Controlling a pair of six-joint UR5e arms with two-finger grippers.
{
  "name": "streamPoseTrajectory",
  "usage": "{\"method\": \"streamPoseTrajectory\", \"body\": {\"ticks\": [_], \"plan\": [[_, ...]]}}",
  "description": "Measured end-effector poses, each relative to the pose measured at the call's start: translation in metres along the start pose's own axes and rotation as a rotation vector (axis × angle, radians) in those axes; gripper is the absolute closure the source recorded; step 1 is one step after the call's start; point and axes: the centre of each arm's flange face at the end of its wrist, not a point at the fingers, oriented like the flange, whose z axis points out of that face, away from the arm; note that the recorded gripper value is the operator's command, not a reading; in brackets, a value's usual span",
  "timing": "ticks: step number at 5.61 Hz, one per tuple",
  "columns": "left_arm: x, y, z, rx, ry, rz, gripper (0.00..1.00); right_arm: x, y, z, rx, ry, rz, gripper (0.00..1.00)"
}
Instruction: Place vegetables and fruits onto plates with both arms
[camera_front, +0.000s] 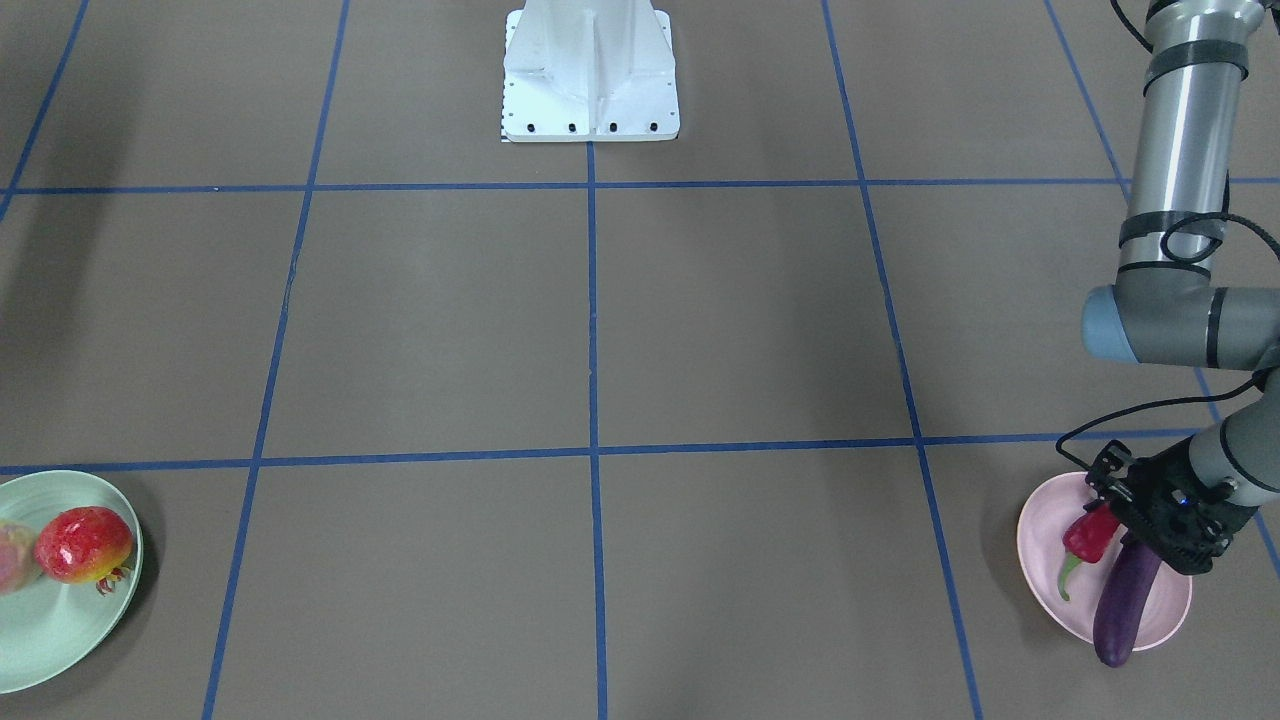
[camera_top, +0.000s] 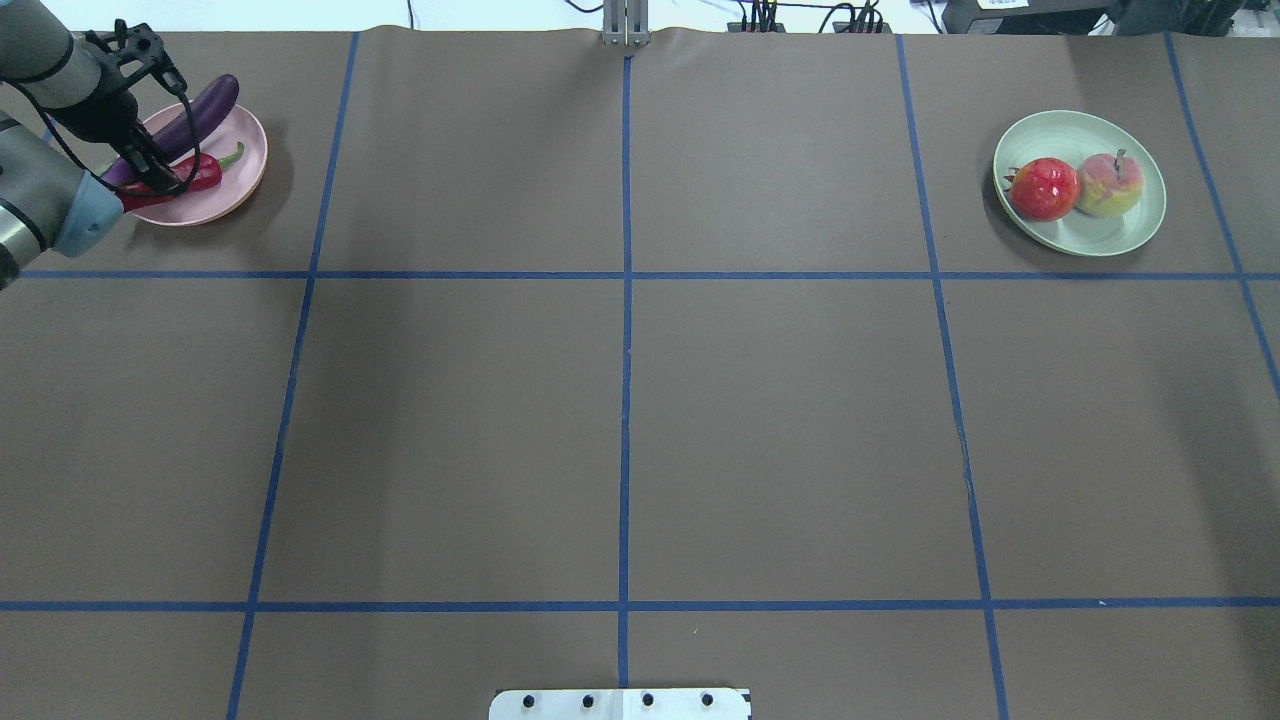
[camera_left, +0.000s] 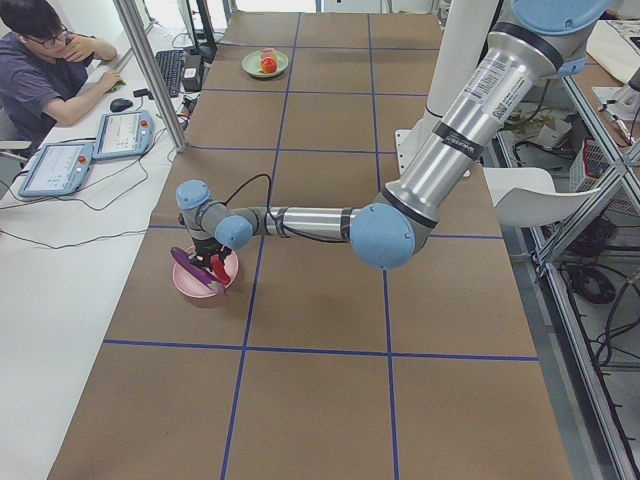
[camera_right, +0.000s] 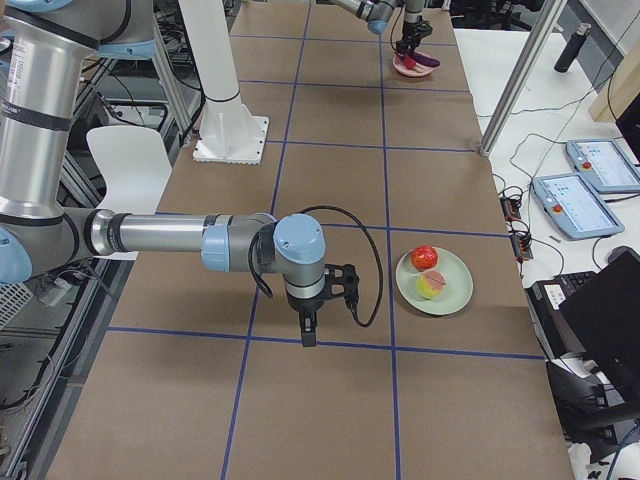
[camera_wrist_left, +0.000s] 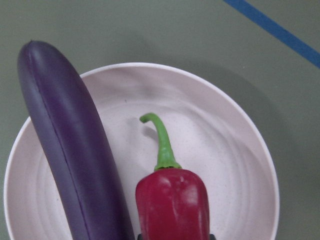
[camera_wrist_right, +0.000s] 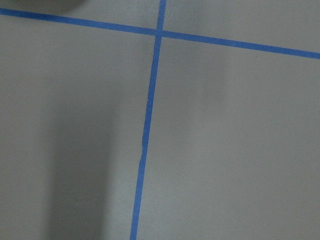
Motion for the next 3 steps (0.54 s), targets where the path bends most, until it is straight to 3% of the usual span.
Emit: {"method": "streamPoseTrajectory", "body": {"ticks": [1, 2, 3], "plan": [[0.003, -0.003, -0.003, 0.011, 0.017, -0.035, 0.00, 0.000, 0.000, 0.000, 0.000, 0.000, 0.000, 0.00], [0.010, -0.010, -0.022, 0.021, 0.065, -0.137, 0.00, 0.000, -0.001, 0.000, 0.001, 0.000, 0.000, 0.00], [0.021, -0.003, -0.057, 0.007, 0.104, -0.304, 0.00, 0.000, -0.001, 0.000, 0.001, 0.000, 0.002, 0.00]]}}
